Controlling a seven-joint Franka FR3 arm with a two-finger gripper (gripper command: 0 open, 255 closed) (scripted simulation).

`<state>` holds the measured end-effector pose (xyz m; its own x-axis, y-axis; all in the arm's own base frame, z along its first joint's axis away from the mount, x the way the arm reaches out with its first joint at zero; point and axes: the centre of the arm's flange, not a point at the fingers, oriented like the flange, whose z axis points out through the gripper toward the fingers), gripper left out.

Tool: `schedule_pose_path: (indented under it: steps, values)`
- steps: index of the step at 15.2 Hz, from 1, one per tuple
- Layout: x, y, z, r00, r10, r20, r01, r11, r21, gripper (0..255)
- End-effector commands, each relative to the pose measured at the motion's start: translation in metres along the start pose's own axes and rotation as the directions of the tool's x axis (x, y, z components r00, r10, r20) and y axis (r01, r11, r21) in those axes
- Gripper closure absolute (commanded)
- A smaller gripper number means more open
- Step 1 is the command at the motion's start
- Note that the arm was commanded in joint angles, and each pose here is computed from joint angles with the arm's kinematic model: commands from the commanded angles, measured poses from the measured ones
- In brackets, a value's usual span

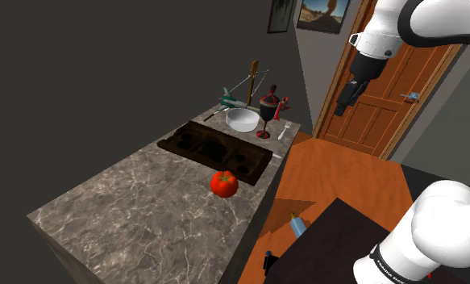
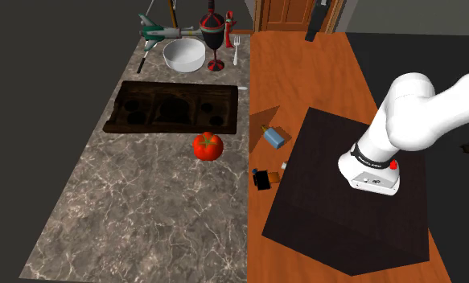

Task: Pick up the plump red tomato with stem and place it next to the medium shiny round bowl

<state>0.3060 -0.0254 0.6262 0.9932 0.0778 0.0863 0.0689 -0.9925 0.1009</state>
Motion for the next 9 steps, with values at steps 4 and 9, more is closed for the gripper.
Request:
schedule_pose_path:
  steps: [4,9]
  values:
    - [0.023,-0.037,0.015,0.997,-0.076,-0.003,0.075,0.995,-0.063,0]
    - [0.056,-0.101,0.044,0.980,-0.201,0.004,0.198,0.966,-0.167,0]
